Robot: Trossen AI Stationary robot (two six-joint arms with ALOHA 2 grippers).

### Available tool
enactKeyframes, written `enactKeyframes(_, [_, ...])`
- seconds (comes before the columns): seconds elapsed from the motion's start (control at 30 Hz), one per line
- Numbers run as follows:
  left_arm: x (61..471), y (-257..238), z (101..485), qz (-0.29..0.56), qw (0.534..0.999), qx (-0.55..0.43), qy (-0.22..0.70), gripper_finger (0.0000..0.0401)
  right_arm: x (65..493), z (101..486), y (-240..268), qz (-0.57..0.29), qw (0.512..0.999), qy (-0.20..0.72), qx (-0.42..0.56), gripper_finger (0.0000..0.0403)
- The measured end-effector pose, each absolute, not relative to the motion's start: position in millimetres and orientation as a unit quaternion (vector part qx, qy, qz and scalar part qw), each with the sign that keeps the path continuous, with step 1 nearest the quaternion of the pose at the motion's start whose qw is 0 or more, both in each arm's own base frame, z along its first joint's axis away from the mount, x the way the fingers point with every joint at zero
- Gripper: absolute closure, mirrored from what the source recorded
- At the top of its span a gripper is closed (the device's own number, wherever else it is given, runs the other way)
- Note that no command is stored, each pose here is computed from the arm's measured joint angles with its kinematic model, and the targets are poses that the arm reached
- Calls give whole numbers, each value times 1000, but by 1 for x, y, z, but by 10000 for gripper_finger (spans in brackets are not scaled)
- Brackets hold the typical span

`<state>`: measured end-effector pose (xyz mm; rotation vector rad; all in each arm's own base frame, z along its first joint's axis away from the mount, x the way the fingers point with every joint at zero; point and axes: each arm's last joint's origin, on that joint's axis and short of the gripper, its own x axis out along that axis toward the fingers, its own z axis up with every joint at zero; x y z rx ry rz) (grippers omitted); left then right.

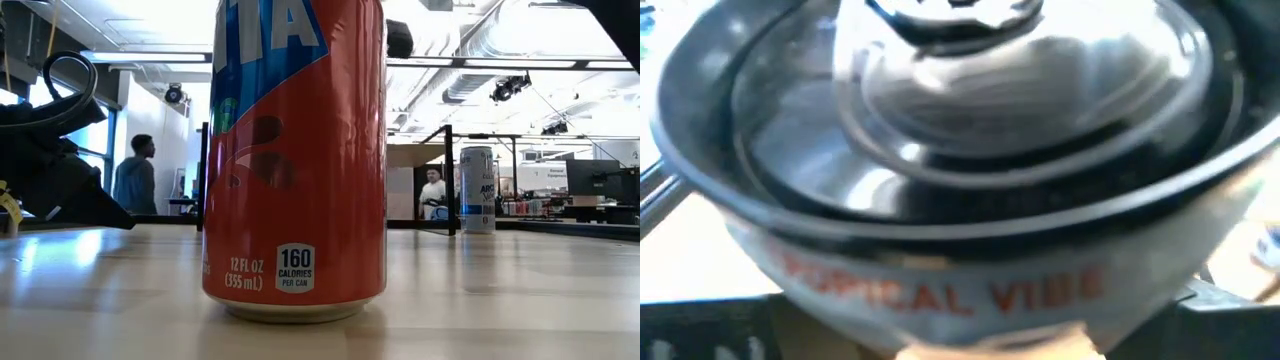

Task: Place canned beverage on shelf
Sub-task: Put the white and yellow soda can on the shelf aligned with the other white and yellow soda can

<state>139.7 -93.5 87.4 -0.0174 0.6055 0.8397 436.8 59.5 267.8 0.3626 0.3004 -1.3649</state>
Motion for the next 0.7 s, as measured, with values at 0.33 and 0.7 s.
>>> enactKeyframes(0.33, [140,-94,87,401,869,-8,289,1,461,288,26,-605,772,131,146,143])
enactKeyframes(0.7, [140,-94,87,401,869,-8,289,1,490,301,-14,-563,804,127,141,148])
